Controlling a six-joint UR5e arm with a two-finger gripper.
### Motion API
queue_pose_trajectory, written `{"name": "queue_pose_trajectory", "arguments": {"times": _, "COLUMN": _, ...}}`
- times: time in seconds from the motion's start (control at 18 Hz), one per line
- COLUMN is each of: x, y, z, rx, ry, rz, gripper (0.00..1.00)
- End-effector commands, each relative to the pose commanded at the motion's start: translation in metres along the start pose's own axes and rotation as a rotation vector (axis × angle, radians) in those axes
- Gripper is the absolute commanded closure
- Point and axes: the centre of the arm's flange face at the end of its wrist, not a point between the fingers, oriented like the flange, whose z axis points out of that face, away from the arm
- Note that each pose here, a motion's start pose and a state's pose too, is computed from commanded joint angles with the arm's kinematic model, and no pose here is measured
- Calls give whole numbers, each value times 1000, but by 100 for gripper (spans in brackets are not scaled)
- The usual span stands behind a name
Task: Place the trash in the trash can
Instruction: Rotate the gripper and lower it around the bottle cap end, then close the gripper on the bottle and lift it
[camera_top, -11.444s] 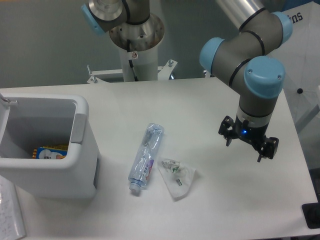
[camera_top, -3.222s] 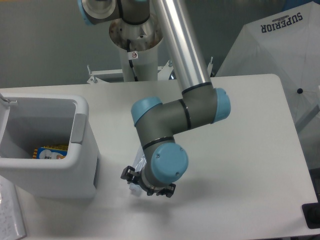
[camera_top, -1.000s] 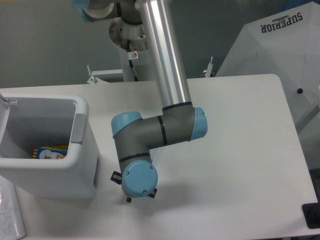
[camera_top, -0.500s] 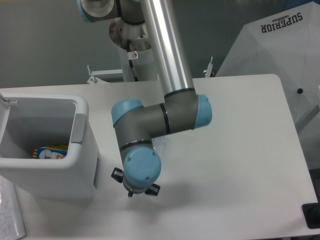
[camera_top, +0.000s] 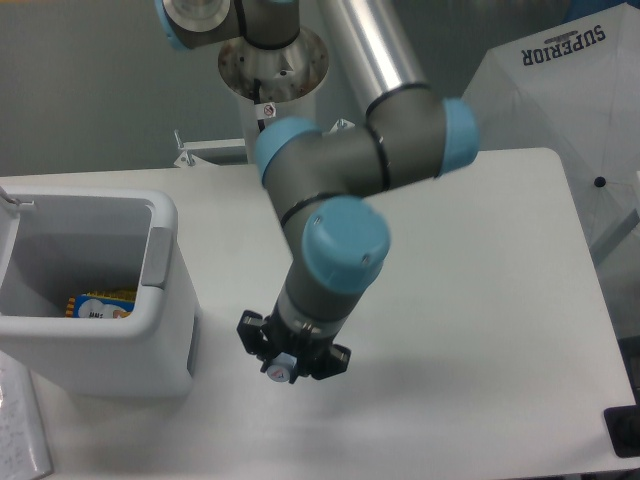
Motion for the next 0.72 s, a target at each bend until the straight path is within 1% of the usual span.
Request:
{"name": "queue_pose_trajectory", "arguments": {"times": 0.11, "x": 1, "y": -5, "z": -35, "rx": 119, "ry": 0, "rz": 12, "gripper": 100}}
{"name": "queue_pose_trajectory", "arguments": {"times": 0.22, "x": 6, "y": -10, "z": -64, "rx": 214, "ry": -2, "rz": 39, "gripper": 100}}
{"name": "queue_pose_trajectory", "arguments": {"times": 0.44, "x": 20, "y": -17, "z": -103, "rx": 356, "ry": 10, "rz": 98, "gripper": 100}}
{"name": "queue_pose_trajectory", "arguments": {"times": 0.5, "x": 20, "y": -19, "z": -112, "rx": 407, "ry": 14, "rz": 118, "gripper": 100}}
{"name": "queue_pose_trajectory", "arguments": {"times": 0.61, "x": 38, "y": -21, "z": -144, "rx": 485, "ry": 5, "rz": 165, "gripper": 100}}
{"name": "queue_pose_trajectory", "arguments": {"times": 0.72, "x": 50, "y": -23, "z": -160, "rx": 535, "ry": 8, "rz": 201, "gripper": 100}}
